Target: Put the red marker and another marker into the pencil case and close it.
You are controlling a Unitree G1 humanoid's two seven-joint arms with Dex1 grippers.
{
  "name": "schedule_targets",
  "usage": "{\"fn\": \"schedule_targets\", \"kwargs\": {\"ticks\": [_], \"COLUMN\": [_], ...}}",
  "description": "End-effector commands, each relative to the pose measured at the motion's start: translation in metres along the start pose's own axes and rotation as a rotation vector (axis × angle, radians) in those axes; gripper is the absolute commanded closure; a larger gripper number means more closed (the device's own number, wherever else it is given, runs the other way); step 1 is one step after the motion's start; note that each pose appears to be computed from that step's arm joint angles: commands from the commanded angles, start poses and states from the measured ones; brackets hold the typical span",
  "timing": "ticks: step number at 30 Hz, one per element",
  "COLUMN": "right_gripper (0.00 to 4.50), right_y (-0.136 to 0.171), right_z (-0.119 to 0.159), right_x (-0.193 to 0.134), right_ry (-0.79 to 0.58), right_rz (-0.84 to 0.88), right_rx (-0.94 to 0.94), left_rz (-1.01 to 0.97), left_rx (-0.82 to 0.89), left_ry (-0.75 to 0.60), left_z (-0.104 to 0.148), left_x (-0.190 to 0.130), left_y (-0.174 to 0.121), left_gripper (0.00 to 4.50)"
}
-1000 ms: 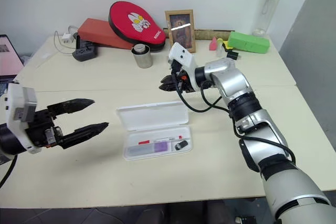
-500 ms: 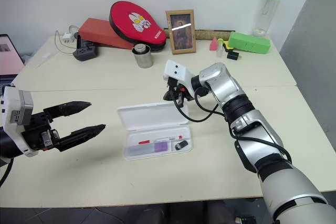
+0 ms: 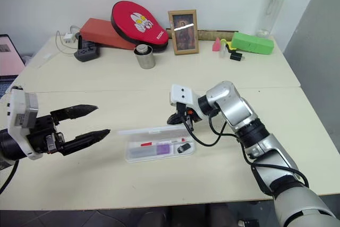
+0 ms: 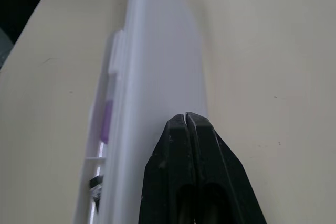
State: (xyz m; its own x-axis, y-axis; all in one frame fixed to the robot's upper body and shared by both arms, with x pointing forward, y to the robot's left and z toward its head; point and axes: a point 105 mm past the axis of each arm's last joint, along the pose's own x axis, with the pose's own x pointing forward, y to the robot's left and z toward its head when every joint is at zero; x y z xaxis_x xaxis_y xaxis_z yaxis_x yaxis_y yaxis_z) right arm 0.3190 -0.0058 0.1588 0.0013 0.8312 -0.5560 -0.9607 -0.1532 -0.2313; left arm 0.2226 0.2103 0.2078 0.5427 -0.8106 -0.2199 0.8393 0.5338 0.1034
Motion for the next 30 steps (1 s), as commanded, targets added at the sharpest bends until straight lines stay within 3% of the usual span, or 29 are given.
{"fn": "schedule_targets", "kwargs": {"ticks": [1,6,15,18,26,28,30], "right_gripper": [4.48,4.48,4.48,4.48,4.48,4.14,3.81], "right_y": [0.010,0.015,0.025,0.028,0.022,0.013,0.005], "right_z": [0.002,-0.010,-0.058,-0.059,-0.011,0.002,0.002], "right_x": [0.002,0.009,0.031,0.031,0.000,-0.023,-0.040], "right_ry": [0.008,0.044,0.178,0.166,-0.129,-0.252,-0.284], "right_rz": [0.010,0.007,-0.004,-0.001,-0.066,-0.153,-0.228], "right_rx": [-0.039,-0.022,0.040,0.047,0.112,0.157,0.184], "left_rz": [-0.103,-0.113,-0.144,-0.145,-0.046,0.074,0.154], "left_rx": [0.021,0.033,0.056,0.054,0.022,0.009,-0.003], "left_ry": [0.036,0.042,0.037,0.039,0.008,-0.045,-0.077], "left_z": [0.000,0.001,0.009,0.010,0.009,0.012,0.012], "left_x": [0.010,0.012,0.022,0.022,0.025,0.027,0.027], "left_y": [-0.014,-0.011,-0.010,-0.009,0.005,0.025,0.038], "left_gripper": [0.00,0.00,0.00,0.00,0.00,0.00,0.00]}}
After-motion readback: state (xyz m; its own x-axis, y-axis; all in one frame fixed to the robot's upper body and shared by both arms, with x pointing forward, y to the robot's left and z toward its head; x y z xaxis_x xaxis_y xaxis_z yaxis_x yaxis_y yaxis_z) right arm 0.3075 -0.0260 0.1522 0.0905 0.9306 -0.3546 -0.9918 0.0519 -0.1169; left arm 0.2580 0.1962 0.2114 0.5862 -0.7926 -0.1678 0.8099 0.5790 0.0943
